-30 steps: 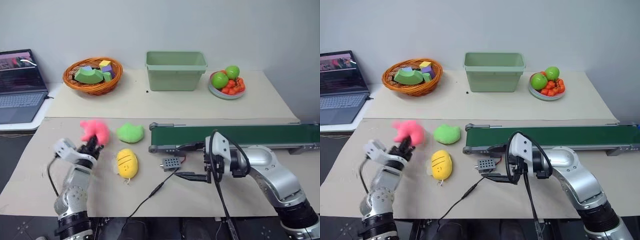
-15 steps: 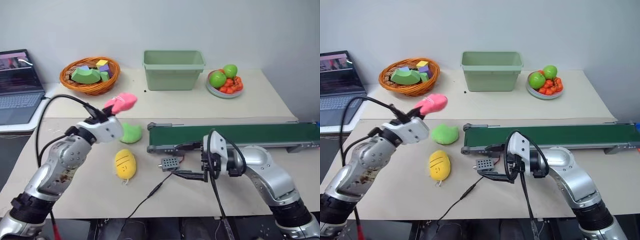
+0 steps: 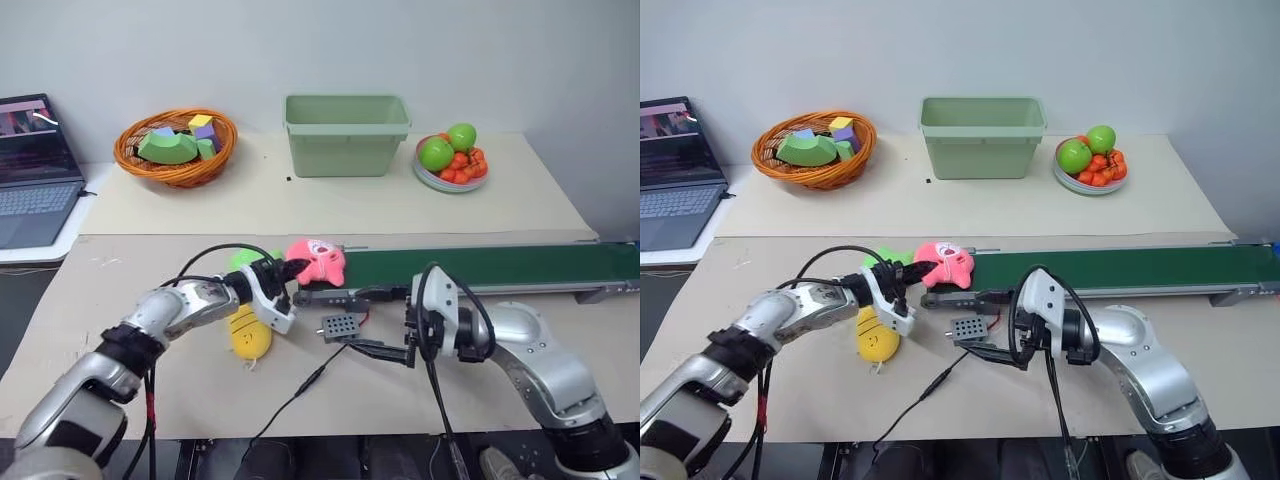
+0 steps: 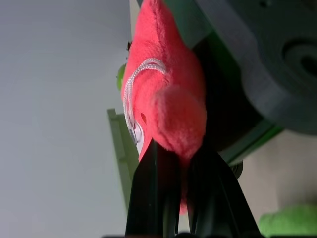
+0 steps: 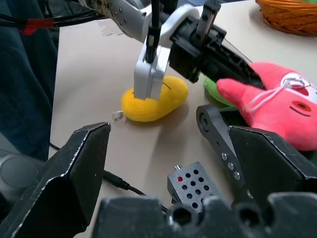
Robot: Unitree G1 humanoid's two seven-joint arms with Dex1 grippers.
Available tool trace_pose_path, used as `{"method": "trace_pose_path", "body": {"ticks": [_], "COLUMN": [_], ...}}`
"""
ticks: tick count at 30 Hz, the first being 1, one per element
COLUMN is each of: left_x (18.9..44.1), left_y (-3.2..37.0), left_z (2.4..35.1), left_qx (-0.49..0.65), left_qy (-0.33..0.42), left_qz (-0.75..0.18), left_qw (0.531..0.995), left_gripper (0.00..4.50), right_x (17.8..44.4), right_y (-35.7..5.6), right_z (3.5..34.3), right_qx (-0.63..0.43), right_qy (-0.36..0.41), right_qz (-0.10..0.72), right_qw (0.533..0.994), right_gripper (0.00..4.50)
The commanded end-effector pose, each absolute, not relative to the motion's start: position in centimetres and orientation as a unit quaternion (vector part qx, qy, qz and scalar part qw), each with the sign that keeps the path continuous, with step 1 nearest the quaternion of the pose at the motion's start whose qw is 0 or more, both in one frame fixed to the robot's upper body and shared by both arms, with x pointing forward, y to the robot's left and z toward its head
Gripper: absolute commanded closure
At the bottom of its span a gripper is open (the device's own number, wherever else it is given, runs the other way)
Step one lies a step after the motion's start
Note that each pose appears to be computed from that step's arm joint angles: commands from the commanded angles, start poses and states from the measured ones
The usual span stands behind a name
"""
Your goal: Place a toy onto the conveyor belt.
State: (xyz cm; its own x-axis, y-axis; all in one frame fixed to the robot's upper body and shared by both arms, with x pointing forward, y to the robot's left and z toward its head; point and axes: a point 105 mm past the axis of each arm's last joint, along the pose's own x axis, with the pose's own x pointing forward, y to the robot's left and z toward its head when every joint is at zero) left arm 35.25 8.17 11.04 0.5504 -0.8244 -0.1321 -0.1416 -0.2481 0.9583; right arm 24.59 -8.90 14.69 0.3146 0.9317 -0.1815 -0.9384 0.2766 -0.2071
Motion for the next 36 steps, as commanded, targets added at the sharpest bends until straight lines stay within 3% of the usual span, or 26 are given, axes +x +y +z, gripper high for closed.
{"method": "trace_pose_path", "body": {"ticks": [1,5,16,21,25,27,31,36], "left_x": [35.8,36.3,36.8,36.3,36.3,36.0,35.8,34.4], "left_y": [7.5,7.2,7.8,8.4,9.6,10.1,11.2,11.2], "left_z": [11.2,10.8,10.6,10.6,11.7,12.2,12.2,12.0], "left_qx": [0.714,0.710,0.694,0.654,0.595,0.586,0.480,0.326], "left_qy": [-0.353,-0.349,-0.316,-0.285,-0.231,-0.222,-0.146,-0.077], "left_qz": [-0.334,-0.338,-0.352,-0.380,-0.395,-0.404,-0.439,-0.493], "left_qw": [0.504,0.509,0.543,0.589,0.661,0.666,0.746,0.803], "left_gripper": [4.44,4.44,0.95,0.95,0.95,0.95,0.95,0.95], "right_x": [24.2,24.0,24.2,24.3,24.4,24.4,24.6,24.7], "right_y": [-9.1,-9.2,-9.4,-9.4,-9.5,-9.5,-9.6,-9.7], "right_z": [16.1,16.2,16.3,16.2,16.2,16.2,16.2,16.3], "right_qx": [-0.142,-0.142,-0.145,-0.145,-0.146,-0.146,-0.147,-0.149], "right_qy": [-0.013,-0.011,-0.009,-0.008,-0.008,-0.007,-0.007,-0.006], "right_qz": [0.576,0.572,0.571,0.573,0.575,0.575,0.576,0.575], "right_qw": [0.805,0.808,0.808,0.806,0.805,0.805,0.804,0.805], "right_gripper": [0.00,0.00,0.00,0.00,0.00,0.00,0.00,0.00]}}
